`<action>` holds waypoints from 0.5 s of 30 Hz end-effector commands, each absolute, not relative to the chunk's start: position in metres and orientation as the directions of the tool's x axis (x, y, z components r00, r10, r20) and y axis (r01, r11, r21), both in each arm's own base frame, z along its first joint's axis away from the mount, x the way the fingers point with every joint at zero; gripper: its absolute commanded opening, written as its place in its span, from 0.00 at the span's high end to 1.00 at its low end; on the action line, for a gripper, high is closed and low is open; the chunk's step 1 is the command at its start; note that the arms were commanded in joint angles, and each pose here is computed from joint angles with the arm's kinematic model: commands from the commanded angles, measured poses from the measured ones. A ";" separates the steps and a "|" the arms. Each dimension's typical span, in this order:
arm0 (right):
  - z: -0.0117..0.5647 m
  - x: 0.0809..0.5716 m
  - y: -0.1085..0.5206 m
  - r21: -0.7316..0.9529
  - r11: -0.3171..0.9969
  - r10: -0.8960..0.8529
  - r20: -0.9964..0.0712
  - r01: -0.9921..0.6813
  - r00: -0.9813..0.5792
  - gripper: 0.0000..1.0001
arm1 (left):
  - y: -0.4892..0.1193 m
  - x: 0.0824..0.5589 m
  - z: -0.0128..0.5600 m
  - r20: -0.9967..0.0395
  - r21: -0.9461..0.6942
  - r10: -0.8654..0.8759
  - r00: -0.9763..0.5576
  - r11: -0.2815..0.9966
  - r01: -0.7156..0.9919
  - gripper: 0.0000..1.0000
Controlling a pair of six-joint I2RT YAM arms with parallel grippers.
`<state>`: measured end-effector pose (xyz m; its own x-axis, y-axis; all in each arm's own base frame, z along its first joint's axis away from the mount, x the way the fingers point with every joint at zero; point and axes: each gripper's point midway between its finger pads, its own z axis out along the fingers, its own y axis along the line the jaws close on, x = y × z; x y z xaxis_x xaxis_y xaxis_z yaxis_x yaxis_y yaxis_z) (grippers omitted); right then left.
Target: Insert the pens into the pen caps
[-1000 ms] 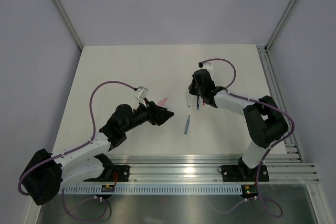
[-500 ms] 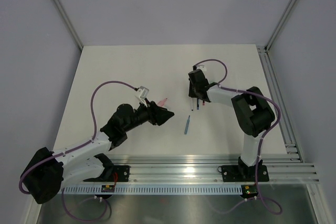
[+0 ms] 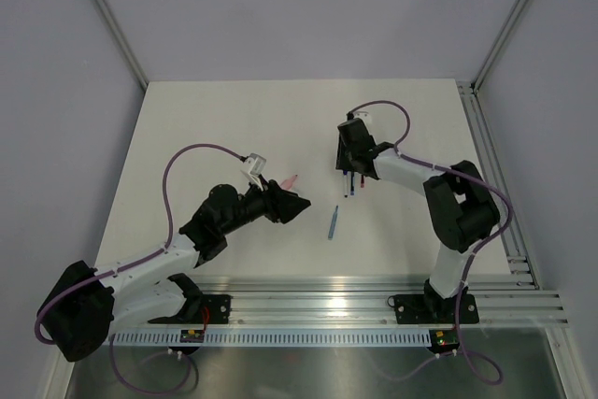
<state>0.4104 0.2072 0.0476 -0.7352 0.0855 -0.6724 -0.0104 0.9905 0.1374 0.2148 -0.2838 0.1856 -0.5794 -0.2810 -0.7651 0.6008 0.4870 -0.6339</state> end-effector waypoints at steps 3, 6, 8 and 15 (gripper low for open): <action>0.117 0.384 0.214 0.272 0.962 0.181 -0.714 -0.030 -0.676 0.59 | -0.285 0.226 0.215 -0.801 -0.597 -0.326 -0.502 0.490 0.635 0.41; 0.109 0.349 0.214 0.274 0.962 0.180 -0.674 -0.016 -0.717 0.59 | -0.278 0.230 0.216 -0.810 -0.585 -0.336 -0.481 0.524 0.619 0.43; 0.095 0.322 0.216 0.250 0.968 0.160 -0.634 -0.004 -0.757 0.59 | -0.273 0.234 0.214 -0.812 -0.581 -0.342 -0.473 0.554 0.597 0.44; 0.062 0.268 0.225 0.159 0.987 0.100 -0.543 0.015 -0.834 0.58 | -0.268 0.241 0.210 -0.819 -0.568 -0.345 -0.458 0.595 0.569 0.46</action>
